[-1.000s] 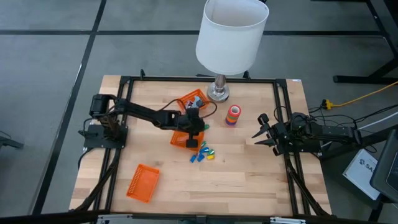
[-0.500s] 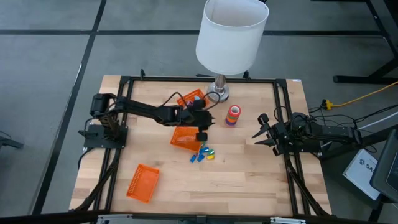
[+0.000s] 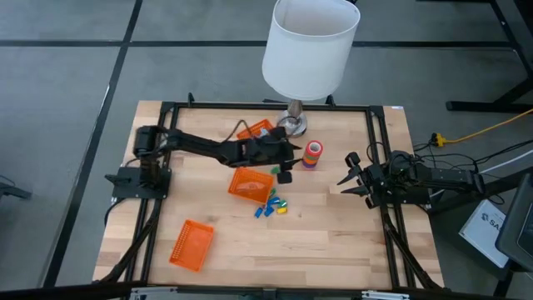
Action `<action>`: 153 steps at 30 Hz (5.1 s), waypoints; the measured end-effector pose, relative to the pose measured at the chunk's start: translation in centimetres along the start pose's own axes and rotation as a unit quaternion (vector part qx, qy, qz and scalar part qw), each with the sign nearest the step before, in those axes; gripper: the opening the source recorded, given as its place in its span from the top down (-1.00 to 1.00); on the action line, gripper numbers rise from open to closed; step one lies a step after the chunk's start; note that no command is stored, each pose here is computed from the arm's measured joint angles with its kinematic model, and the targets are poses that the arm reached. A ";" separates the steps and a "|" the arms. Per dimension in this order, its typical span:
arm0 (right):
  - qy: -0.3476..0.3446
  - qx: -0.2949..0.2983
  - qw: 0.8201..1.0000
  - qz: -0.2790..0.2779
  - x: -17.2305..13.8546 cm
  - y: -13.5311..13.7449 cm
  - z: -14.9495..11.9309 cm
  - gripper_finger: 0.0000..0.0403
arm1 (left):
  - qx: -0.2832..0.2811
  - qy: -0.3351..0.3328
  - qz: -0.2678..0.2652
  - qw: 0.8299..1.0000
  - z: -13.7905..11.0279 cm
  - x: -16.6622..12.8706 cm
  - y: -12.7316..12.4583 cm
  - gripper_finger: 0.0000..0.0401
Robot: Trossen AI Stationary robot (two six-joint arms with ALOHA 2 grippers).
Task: Pick and place Stapler, Stapler remover, tape
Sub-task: Put the red tape into the middle orange bin
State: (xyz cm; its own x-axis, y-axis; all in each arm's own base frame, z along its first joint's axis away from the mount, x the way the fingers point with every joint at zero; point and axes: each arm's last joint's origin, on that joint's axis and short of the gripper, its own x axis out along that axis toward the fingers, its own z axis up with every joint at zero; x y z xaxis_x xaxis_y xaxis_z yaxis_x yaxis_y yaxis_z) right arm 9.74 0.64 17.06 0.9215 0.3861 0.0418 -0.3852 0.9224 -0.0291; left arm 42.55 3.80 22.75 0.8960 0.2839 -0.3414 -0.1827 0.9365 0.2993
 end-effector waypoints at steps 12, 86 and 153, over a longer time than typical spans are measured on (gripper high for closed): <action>-0.001 0.000 1.000 0.000 0.0 0.0 0.0 0.36 | 0.028 0.050 -0.005 0.998 3.0 5.3 0.4 0.18; 0.000 0.000 1.000 0.000 0.0 0.0 0.0 0.36 | 0.068 0.066 -0.055 0.994 2.3 5.7 2.4 0.86; 0.000 0.000 1.000 0.000 0.0 0.0 0.0 0.36 | -0.224 0.249 0.153 0.930 -3.4 -11.2 -7.8 0.85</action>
State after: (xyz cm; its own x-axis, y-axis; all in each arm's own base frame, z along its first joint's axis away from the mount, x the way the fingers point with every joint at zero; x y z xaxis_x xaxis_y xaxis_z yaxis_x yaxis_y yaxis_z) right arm 9.74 0.64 17.06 0.9215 0.3861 0.0421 -0.3852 0.9224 -0.0292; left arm 32.56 -6.00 21.18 0.4955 0.5076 -0.7049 -0.6489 0.7557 0.0880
